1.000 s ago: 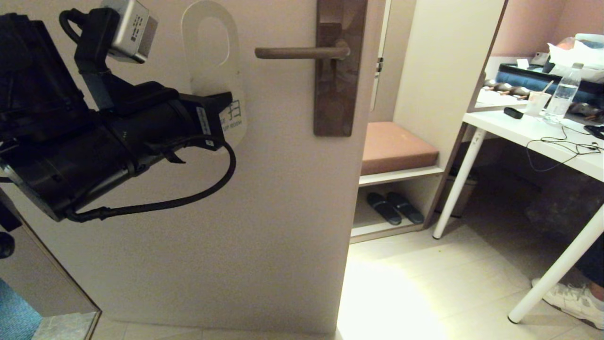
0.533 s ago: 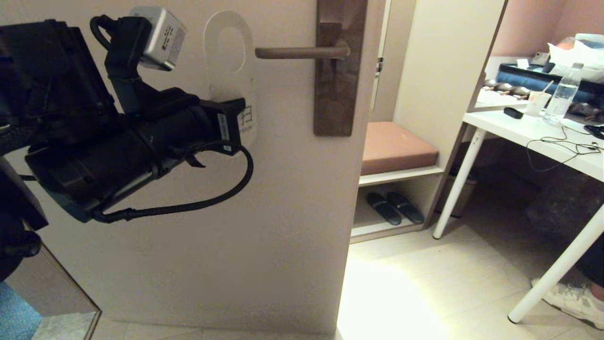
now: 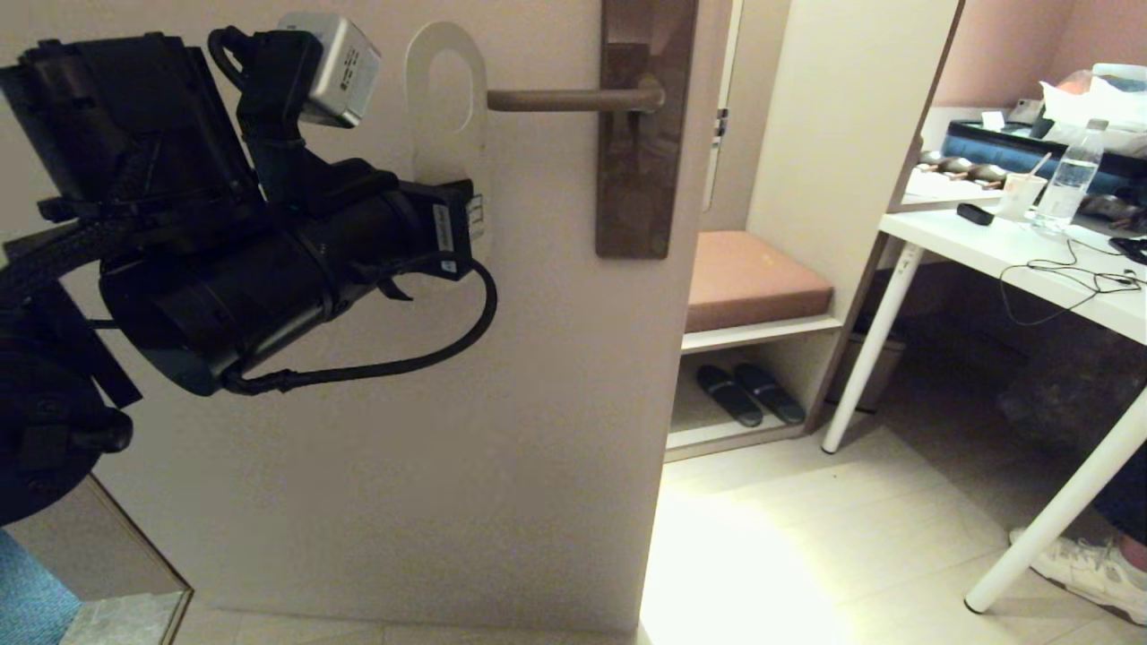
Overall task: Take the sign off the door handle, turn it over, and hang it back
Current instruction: Hang the sign back with the other side facing out
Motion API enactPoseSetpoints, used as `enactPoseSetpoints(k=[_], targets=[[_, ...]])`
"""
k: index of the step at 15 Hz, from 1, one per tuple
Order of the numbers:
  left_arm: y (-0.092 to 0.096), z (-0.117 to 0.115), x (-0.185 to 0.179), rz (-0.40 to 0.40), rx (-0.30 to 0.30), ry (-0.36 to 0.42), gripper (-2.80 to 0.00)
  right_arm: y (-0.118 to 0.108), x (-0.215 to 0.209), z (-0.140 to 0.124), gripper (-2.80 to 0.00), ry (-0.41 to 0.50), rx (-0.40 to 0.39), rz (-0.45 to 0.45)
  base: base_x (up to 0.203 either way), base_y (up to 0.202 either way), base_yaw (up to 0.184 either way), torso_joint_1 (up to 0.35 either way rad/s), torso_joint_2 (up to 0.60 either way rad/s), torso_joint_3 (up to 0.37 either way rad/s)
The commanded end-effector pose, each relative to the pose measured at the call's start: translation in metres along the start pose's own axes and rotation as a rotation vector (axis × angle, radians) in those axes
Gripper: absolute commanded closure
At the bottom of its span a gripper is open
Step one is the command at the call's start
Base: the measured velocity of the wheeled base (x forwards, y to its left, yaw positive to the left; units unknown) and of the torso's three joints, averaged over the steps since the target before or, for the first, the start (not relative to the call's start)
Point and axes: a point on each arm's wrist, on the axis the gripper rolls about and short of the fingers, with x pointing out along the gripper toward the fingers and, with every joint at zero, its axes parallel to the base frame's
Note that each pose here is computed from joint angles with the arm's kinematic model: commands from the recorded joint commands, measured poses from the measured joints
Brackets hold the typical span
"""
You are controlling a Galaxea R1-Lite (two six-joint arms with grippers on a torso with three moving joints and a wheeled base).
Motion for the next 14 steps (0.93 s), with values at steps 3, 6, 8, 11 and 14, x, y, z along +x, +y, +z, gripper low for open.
enactPoseSetpoints(k=[3, 6, 8, 11, 14], targets=[[0.002, -0.002, 0.010, 0.016, 0.002, 0.005, 0.00, 0.000, 0.000, 0.000, 0.00, -0.001, -0.001, 0.001, 0.000, 0.000, 0.000, 0.000, 0.00, 0.000], [0.002, 0.000, 0.016, 0.020, 0.001, -0.003, 0.00, 0.000, 0.000, 0.000, 0.00, -0.001, -0.001, 0.000, 0.000, 0.000, 0.000, 0.000, 0.00, 0.000], [0.001, 0.001, 0.019, 0.019, 0.000, -0.007, 0.00, 0.000, 0.000, 0.000, 0.00, -0.001, -0.001, 0.001, 0.000, 0.000, 0.000, 0.000, 0.00, 0.000], [-0.001, 0.000, 0.026, 0.017, 0.000, -0.008, 0.00, 0.000, 0.000, 0.000, 0.00, -0.001, -0.001, 0.001, 0.000, 0.000, 0.000, 0.000, 0.00, 0.000], [-0.002, 0.000, 0.031, 0.016, 0.000, -0.008, 0.00, 0.000, 0.000, 0.000, 0.00, -0.001, -0.001, 0.000, 0.000, 0.000, 0.000, 0.000, 0.00, 0.000]])
